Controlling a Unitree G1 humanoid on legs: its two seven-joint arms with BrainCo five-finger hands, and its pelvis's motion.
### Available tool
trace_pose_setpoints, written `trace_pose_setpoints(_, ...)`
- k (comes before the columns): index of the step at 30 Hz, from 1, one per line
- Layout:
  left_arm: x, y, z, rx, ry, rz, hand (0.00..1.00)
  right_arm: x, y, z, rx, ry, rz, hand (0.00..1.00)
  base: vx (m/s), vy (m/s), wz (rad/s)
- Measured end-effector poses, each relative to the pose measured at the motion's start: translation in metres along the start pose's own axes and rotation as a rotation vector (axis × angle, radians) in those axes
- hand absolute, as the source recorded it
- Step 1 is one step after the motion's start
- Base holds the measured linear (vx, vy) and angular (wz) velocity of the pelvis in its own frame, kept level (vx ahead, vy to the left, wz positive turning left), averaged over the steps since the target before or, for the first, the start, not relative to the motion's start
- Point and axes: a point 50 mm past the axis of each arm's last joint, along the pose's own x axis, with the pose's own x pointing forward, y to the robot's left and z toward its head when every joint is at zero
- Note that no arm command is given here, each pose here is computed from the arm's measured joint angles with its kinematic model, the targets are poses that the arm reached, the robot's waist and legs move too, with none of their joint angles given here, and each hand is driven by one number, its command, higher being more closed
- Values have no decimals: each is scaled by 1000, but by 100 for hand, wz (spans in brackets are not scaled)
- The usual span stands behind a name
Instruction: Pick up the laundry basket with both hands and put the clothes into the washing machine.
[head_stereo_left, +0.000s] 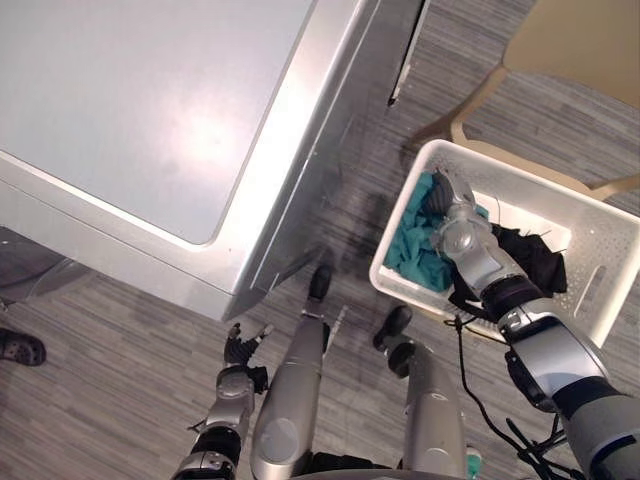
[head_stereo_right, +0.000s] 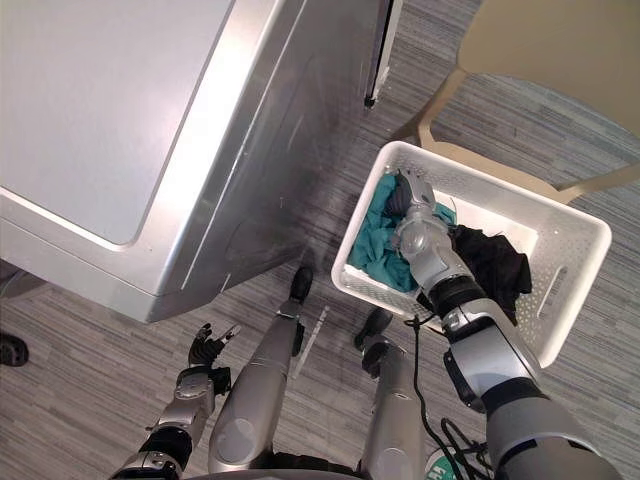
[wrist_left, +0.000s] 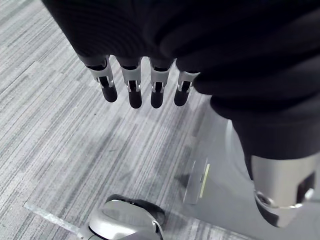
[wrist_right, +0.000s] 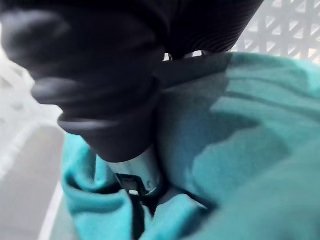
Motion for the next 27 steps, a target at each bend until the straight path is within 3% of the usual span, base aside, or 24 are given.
trace_pose_setpoints(9,0,13,-11,8,51,27,0,-53,3,12,431,-78,-143,100,-8,-4,-3)
trace_pose_setpoints(16,-17,56,-65,120,230,75,0,-125,19,-17,743,25,-138,100,117,-10,-14)
trace_pose_setpoints(23,-43,72,-108,115,366,100,0,-147,8,-14,988,-46,-139,100,116,-10,-10)
trace_pose_setpoints(27,-60,80,-129,88,434,122,0,-148,12,-4,1209,-96,-98,100,-2,16,-38)
